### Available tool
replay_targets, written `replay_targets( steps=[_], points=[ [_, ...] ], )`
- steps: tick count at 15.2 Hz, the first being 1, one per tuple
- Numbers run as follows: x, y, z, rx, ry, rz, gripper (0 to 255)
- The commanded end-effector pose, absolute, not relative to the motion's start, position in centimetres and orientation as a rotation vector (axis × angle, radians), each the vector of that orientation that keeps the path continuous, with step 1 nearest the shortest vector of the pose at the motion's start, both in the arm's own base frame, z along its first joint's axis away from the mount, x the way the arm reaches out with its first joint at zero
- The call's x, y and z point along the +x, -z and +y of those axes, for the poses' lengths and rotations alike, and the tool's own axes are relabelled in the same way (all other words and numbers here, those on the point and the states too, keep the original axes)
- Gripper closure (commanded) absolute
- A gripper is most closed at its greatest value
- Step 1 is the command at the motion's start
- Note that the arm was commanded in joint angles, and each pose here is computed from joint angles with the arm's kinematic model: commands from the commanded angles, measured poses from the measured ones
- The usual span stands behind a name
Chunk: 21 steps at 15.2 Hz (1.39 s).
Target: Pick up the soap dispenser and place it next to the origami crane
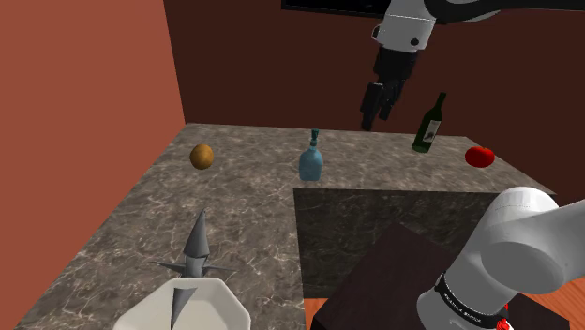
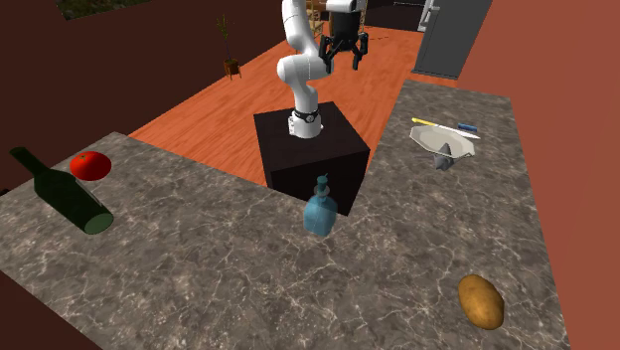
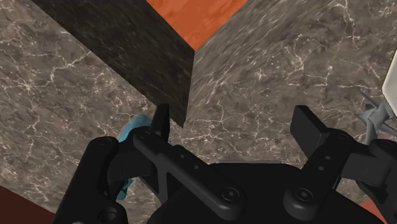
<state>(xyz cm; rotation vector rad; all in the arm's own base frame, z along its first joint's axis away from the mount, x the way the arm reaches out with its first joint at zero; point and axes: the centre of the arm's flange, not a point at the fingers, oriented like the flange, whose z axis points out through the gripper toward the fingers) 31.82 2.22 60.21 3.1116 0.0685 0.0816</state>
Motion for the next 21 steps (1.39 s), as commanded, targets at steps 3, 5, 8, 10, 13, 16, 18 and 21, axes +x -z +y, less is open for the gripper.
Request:
replay_targets(
  steps=[3,5,8,10,13,16,18,21],
  points=[
    [34.0,-59.3,0.8,3.117,-0.074,0.081,0],
    [36.2,-58.4,-0.6,3.122,-0.066,0.093,0],
    [39.4,-56.9,-2.6,3.13,-0.054,0.112,0],
    [41.6,-55.9,-3.9,3.135,-0.046,0.124,0],
    [44.9,-54.4,-5.9,3.143,-0.034,0.143,0],
    [48.2,-52.9,-7.7,3.15,-0.022,0.162,0],
    [50.5,-51.8,-9.0,3.155,-0.014,0.174,0],
    [53.8,-50.2,-10.8,3.162,-0.002,0.193,0]
  ],
)
